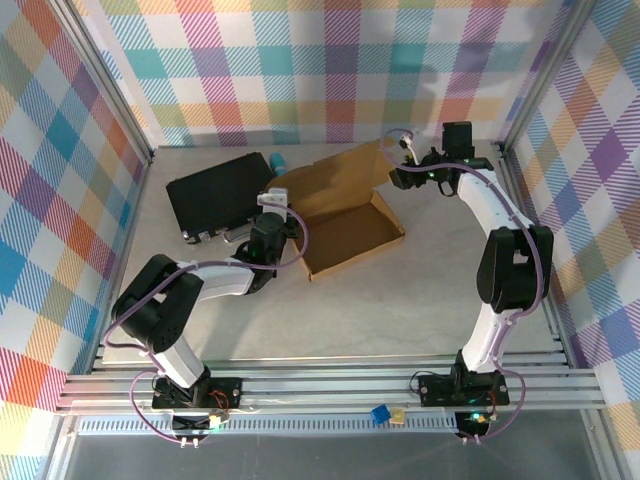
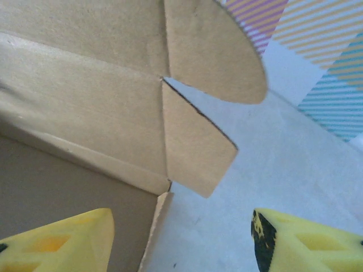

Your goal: Fold the paper box

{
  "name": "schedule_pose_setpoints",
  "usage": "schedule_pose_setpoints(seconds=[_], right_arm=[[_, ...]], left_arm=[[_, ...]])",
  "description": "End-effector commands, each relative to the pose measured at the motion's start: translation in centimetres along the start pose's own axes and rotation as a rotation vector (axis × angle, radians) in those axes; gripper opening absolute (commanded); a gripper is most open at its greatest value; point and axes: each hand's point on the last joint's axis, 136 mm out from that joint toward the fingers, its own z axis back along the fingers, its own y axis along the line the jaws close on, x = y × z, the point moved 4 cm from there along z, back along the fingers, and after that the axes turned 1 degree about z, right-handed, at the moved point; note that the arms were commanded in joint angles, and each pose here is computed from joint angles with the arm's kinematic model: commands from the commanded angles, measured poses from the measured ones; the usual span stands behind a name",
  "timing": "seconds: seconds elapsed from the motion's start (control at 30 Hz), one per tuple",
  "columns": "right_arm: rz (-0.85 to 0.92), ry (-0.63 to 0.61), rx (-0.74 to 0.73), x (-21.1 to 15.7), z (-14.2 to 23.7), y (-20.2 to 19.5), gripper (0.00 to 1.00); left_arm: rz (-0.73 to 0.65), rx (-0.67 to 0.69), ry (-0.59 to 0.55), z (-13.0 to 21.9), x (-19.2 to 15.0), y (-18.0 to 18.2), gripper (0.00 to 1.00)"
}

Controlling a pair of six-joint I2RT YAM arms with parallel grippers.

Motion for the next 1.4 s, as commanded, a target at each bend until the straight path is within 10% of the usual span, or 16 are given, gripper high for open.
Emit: schedule_pose_setpoints(seconds=[0.0,0.6,1.37], right_arm=[[0.112,-0.114,0.103,1.1,-1.4,1.0,0.70],[0.127,-0.246,0.240,3.2,-9.6,-0.4,0.71],[0.091,-0.170,0.104,4.3,-4.8,2.1,0.30]], left_arm=[[0.010,-0.025,0.004,0.8,0.7,1.4,0.00],[0.021,-0.059,0.074,-1.7,1.1,4.0,0.00],[0.066,-0.032,0.092,-3.3,1.3,3.9,0.00]])
